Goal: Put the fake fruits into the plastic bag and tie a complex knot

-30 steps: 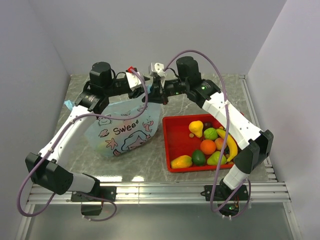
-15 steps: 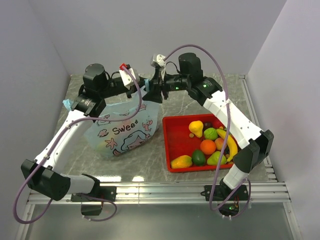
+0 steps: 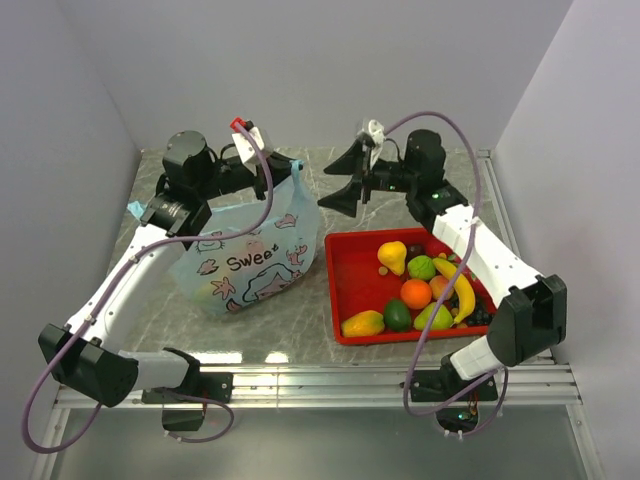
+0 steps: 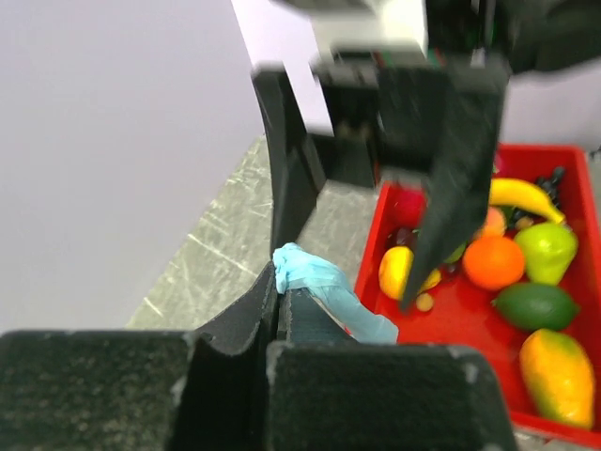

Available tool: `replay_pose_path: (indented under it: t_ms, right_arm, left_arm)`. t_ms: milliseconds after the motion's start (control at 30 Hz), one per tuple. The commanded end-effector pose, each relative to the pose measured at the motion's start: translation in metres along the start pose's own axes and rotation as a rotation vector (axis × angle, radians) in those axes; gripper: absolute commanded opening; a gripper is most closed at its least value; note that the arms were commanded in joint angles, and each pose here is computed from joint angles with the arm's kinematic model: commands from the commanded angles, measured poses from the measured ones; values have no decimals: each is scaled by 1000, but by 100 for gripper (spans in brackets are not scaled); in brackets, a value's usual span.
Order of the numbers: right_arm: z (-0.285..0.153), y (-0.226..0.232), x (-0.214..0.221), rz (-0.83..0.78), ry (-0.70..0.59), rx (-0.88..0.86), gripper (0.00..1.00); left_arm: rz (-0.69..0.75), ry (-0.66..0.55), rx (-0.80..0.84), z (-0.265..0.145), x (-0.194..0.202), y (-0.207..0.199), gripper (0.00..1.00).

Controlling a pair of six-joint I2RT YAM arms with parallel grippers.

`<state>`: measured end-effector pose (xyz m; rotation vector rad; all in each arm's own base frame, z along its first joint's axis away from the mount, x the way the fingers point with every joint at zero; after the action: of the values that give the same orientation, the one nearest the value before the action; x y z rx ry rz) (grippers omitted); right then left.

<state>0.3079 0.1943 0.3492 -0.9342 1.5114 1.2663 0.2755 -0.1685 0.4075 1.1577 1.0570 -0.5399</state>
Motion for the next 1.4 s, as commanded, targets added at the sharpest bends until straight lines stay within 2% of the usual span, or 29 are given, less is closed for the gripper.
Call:
replay_pose_path:
  t_ms: [0, 300, 533, 733, 767, 867, 967, 1000, 1067, 1100, 1133, 1167, 1200, 1300, 1367]
  right_arm:
    - [9, 25, -20, -242, -110, -199, 95]
    - [34, 10, -11, -303, -92, -325, 96]
    - [68, -17, -10, -213, -99, -362, 98]
    - [83, -5, -4, -133, -97, -412, 98]
    - [85, -3, 0, -120, -90, -419, 98]
    - [93, -1, 9, -75, -80, -417, 81]
    - [99, -7, 12, -20, -76, -415, 48]
    - [102, -12, 18, 14, -63, -412, 25]
    - [104, -17, 17, 41, -58, -395, 15]
    - [105, -19, 19, 52, -53, -388, 15]
    - [105, -20, 20, 75, -39, -376, 23]
    - [105, -21, 20, 68, -36, -370, 42]
    - [105, -20, 20, 73, -31, -371, 69]
    - [106, -17, 22, 69, -32, -393, 69]
    - [108, -17, 27, 103, -28, -391, 62]
  left_arm:
    - [-36, -66, -20, -2, -17, 0, 0]
    - [-68, -55, -7, 1, -20, 3, 0]
    - [-110, -69, -3, 5, -23, 5, 0]
    - [-108, -80, -18, 10, -21, 11, 1]
    - [-148, -80, -21, 11, -21, 10, 0]
    - [-166, -83, -18, 13, -19, 10, 1]
    - [-199, -90, -44, 14, -18, 10, 0]
    - [-201, -91, -53, 14, -17, 10, 0]
    - [-210, -88, -92, 10, -20, 12, 0]
    - [-215, -91, -103, 7, -21, 14, 0]
    - [-224, -94, -108, 5, -20, 14, 0]
    - [-227, -96, -112, 2, -22, 15, 0]
    - [-227, -96, -112, 1, -23, 15, 0]
    - [-222, -88, -108, -1, -22, 13, 0]
    - [-220, -89, -137, -3, -23, 16, 0]
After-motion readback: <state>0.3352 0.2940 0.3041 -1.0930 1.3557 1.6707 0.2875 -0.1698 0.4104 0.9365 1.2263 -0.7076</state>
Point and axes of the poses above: each gripper's point midway between its finger pads, its own z axis out along the fingers, its own y axis along the line the jaws close on, x = y × z, the point moved 10 cm from there along -z, back along the fingers, and after that the axes turned 14 degrees about z, right-handed, at the moved point
